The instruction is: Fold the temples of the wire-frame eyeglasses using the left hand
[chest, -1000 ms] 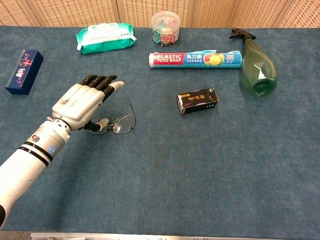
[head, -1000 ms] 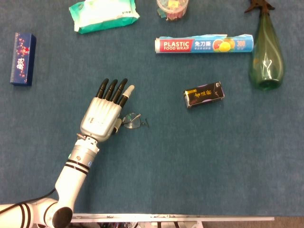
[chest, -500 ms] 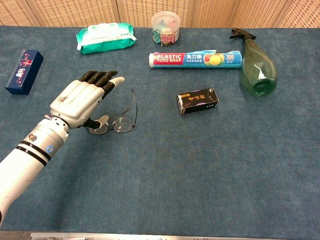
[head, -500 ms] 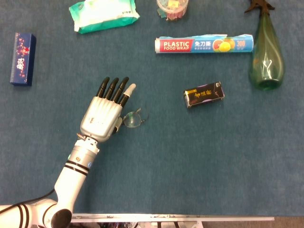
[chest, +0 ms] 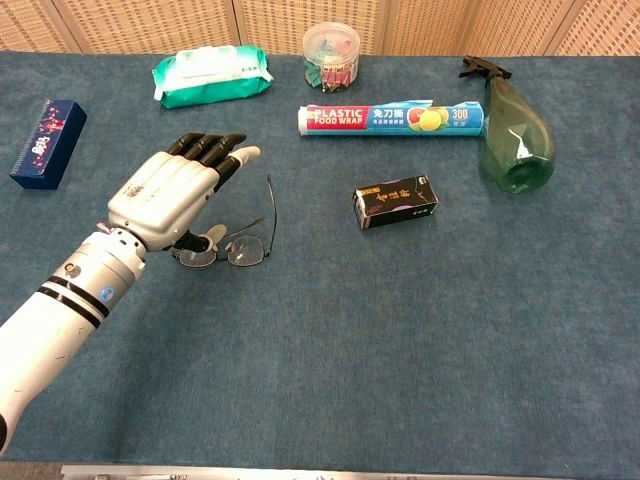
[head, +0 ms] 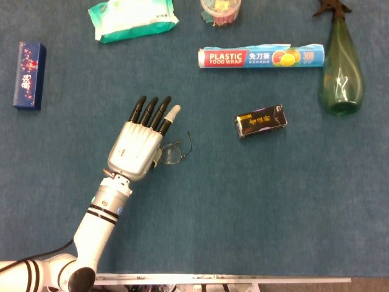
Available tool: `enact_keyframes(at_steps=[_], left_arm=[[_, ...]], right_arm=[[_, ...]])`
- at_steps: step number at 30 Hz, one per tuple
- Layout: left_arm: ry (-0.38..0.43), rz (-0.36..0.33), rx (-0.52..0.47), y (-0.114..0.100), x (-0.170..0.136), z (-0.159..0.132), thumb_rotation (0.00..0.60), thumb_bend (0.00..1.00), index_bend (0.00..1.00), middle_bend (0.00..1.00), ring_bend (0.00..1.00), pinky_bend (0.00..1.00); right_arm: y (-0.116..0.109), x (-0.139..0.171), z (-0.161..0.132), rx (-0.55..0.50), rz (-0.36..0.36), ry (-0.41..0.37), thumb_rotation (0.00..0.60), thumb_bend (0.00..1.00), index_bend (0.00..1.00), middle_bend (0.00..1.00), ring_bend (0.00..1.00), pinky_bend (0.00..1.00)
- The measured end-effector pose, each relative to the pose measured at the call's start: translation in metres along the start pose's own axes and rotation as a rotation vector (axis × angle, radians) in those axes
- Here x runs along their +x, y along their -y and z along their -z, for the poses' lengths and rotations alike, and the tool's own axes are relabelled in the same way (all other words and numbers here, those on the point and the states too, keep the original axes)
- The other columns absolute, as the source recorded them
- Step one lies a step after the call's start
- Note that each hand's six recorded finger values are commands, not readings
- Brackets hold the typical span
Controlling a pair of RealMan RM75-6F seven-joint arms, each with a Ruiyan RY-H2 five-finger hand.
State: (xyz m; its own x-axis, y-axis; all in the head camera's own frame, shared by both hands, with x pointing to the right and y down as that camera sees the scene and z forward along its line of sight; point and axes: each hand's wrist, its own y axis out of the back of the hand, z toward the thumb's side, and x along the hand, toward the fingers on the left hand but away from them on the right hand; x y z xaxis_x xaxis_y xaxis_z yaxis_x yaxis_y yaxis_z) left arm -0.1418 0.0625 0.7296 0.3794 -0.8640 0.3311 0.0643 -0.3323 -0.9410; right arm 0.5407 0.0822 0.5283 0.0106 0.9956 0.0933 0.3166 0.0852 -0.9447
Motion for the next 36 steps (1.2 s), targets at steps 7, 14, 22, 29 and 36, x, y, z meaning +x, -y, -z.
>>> enact_keyframes(at_steps=[7,14,22,29,36], left_arm=[[0.006,0.010,0.013,0.004,0.009,-0.005,0.600,0.32,0.06,0.00,0.00,0.00],[0.005,0.009,0.027,0.004,0.017,-0.006,0.600,0.32,0.06,0.00,0.00,0.00],[-0.004,0.019,0.036,0.008,0.021,-0.004,0.600,0.32,0.06,0.00,0.00,0.00],[-0.006,0.037,0.032,0.016,0.024,-0.003,0.600,0.32,0.06,0.00,0.00,0.00],[-0.004,0.048,0.029,0.021,0.025,-0.004,0.600,0.32,0.06,0.00,0.00,0.00]], right_arm=[[-0.004,0.004,-0.002,-0.004,0.017,-0.009,0.600,0.19,0.33,0.29,0.23,0.38],[-0.005,0.004,0.000,-0.006,0.016,-0.007,0.600,0.19,0.33,0.29,0.23,0.38],[-0.005,0.004,0.001,-0.007,0.015,-0.005,0.600,0.19,0.33,0.29,0.23,0.38],[-0.004,0.003,0.001,-0.007,0.014,-0.002,0.600,0.19,0.33,0.29,0.23,0.38],[-0.004,0.002,0.002,-0.010,0.013,0.000,0.600,0.19,0.33,0.29,0.23,0.38]])
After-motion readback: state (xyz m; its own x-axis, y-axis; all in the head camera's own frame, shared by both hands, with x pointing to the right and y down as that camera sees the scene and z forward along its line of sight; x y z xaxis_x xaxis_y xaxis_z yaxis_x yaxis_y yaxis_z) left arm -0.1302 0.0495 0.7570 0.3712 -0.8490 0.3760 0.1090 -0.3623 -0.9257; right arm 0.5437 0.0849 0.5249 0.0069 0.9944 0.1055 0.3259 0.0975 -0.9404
